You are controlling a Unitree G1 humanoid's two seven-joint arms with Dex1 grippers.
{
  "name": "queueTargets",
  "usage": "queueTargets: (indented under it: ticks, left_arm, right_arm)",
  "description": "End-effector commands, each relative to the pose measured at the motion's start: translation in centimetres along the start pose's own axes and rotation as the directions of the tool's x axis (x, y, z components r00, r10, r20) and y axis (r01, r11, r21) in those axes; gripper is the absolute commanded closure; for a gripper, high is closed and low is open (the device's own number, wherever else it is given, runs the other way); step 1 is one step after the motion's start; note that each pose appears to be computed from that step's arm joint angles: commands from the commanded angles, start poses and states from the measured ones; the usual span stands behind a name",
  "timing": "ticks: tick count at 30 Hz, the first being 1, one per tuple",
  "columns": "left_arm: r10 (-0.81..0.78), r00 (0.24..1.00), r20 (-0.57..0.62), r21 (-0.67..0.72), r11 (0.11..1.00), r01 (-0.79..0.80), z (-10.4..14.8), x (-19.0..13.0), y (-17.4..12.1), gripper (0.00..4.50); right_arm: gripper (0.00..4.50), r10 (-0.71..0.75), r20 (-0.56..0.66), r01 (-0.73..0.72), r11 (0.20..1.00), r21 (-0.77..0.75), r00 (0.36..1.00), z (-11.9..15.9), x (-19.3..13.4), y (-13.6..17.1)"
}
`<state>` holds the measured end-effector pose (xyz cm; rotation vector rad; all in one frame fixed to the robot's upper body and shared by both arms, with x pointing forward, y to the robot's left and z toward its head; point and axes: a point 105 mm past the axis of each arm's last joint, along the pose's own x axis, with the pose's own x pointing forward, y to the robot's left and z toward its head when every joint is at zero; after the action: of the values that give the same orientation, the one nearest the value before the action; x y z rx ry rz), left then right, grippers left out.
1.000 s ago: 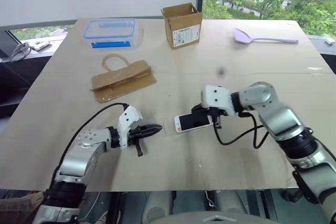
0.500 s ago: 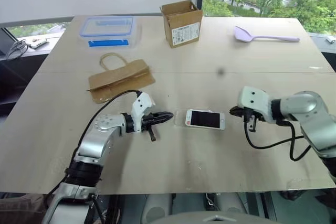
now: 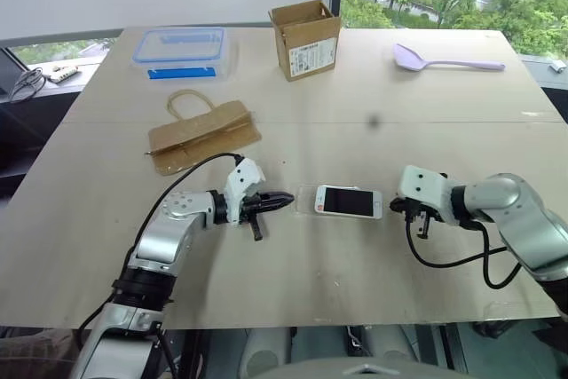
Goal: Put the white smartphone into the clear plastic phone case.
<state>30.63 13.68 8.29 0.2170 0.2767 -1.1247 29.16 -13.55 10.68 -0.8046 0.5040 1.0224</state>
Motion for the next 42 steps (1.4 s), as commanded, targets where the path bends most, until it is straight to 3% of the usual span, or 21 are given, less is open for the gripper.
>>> queueTargets:
  ticks: [1,21,27,33,36,42]
  left_arm:
    - [-0.009,1.000,0.016,0.040,0.999,0.009,0.8,0.0,-0.3,4.47]
    - [-0.014,1.000,0.026,0.037,0.999,0.013,1.0,0.3,-0.5,4.47]
    - [-0.012,1.000,0.025,0.035,0.999,0.011,0.9,0.3,-0.5,4.47]
    - [-0.009,1.000,0.020,0.031,0.999,0.008,0.6,0.2,-0.4,4.47]
    - [-0.006,1.000,0.025,0.029,1.000,0.005,0.6,-0.1,-0.4,4.47]
    - [-0.022,0.998,0.052,0.011,1.000,0.021,0.8,-2.0,-0.8,4.47]
  right_arm:
    - [4.50,-0.015,0.033,0.017,0.999,-0.046,0.999,1.3,0.1,-0.4]
    - [4.50,-0.010,0.099,0.020,0.994,-0.105,0.995,3.7,1.8,-1.0]
    - [4.50,-0.056,0.085,0.063,0.994,-0.086,0.995,3.1,0.5,-2.0]
    - [4.50,0.056,0.281,-0.055,0.998,-0.009,0.958,6.6,-2.7,-1.1]
    - [4.50,0.123,0.364,-0.124,0.992,-0.020,0.923,8.9,-1.0,0.2]
    - [4.50,0.182,0.410,-0.184,0.982,-0.036,0.894,11.0,3.9,1.7]
